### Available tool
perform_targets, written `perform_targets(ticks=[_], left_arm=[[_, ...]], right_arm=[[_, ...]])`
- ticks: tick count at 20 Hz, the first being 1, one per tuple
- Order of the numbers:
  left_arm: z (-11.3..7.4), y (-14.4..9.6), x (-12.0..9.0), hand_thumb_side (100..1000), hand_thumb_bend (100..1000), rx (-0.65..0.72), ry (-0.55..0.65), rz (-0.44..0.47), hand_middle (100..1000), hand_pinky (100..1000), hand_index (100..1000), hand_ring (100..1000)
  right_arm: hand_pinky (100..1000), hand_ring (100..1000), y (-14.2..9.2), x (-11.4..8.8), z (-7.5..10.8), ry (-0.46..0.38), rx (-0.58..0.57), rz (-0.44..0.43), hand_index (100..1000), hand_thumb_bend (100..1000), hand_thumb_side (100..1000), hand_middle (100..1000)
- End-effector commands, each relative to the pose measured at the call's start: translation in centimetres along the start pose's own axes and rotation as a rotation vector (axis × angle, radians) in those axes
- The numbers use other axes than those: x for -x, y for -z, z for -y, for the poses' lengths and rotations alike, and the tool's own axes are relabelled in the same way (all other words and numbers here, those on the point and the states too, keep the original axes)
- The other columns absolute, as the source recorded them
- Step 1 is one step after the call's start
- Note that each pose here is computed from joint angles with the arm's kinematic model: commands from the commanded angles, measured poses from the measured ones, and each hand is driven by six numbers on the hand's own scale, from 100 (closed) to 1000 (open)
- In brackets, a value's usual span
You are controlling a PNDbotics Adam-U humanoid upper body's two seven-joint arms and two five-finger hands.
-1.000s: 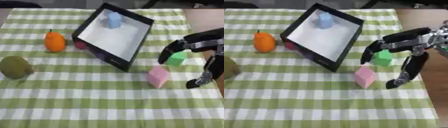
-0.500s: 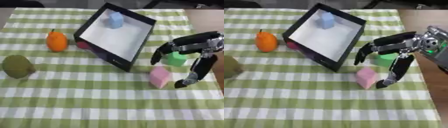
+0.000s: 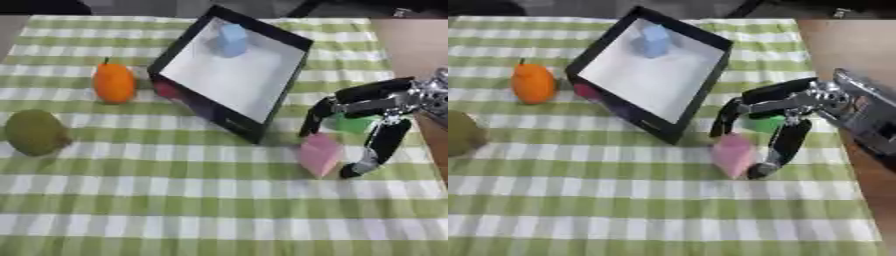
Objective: Pick up objects on the table and place them in the box.
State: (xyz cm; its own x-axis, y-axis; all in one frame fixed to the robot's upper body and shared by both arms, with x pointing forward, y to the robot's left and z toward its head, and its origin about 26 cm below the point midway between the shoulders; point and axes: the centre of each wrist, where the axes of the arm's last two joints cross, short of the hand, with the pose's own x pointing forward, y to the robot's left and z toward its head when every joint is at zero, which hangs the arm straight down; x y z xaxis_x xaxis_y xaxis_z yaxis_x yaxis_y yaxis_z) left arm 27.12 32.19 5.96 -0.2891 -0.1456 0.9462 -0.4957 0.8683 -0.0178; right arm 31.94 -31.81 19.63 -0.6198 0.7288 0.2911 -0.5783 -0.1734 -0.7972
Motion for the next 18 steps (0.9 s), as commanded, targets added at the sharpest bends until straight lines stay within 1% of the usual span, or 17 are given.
perform_targets(ticks=[1, 5, 9, 11, 12, 13, 15, 16, 17, 18], left_arm=[[-0.2, 0.5, -0.7, 794, 382, 0.007, -0.001, 0.028, 728, 881, 806, 811], [-0.1, 0.4, -0.7, 795, 381, 0.007, -0.003, 0.027, 728, 881, 806, 811], [0.0, 0.4, -0.7, 796, 380, 0.008, -0.005, 0.027, 729, 882, 805, 811], [0.0, 0.4, -0.7, 797, 379, 0.008, -0.006, 0.027, 729, 882, 805, 812], [0.0, 0.4, -0.7, 797, 379, 0.008, -0.006, 0.027, 729, 883, 806, 812], [0.0, 0.4, -0.7, 797, 378, 0.007, -0.007, 0.027, 729, 883, 805, 812], [0.0, 0.4, -0.7, 798, 378, 0.007, -0.007, 0.027, 729, 883, 805, 812], [0.0, 0.4, -0.7, 798, 378, 0.007, -0.006, 0.027, 729, 883, 806, 812], [-0.1, 0.4, -0.7, 799, 378, 0.006, -0.006, 0.027, 729, 883, 806, 812], [-0.1, 0.4, -0.7, 799, 377, 0.005, -0.006, 0.026, 729, 884, 806, 813]], right_arm=[[897, 783, -0.1, 0.5, 0.4, -0.015, 0.000, -0.028, 837, 492, 147, 750], [894, 774, 0.4, 1.0, 0.0, 0.003, 0.014, -0.042, 829, 473, 139, 737], [893, 770, 0.8, 1.1, -0.2, 0.012, 0.033, -0.037, 823, 461, 129, 731], [889, 764, 0.9, 1.1, -0.2, 0.016, 0.039, -0.038, 803, 454, 122, 718], [886, 756, 0.9, 1.1, -0.3, 0.020, 0.045, -0.037, 773, 440, 109, 694], [881, 742, 0.9, 1.1, -0.3, 0.027, 0.053, -0.035, 723, 413, 100, 635], [876, 726, 0.9, 1.1, -0.3, 0.051, 0.078, -0.025, 677, 373, 100, 588], [869, 705, 0.8, 1.0, -0.3, 0.064, 0.094, -0.017, 620, 335, 100, 529], [869, 702, 0.7, 0.8, -0.2, 0.077, 0.112, -0.008, 615, 330, 100, 524], [864, 683, 0.4, 0.6, -0.1, 0.088, 0.133, 0.001, 572, 283, 100, 487]])
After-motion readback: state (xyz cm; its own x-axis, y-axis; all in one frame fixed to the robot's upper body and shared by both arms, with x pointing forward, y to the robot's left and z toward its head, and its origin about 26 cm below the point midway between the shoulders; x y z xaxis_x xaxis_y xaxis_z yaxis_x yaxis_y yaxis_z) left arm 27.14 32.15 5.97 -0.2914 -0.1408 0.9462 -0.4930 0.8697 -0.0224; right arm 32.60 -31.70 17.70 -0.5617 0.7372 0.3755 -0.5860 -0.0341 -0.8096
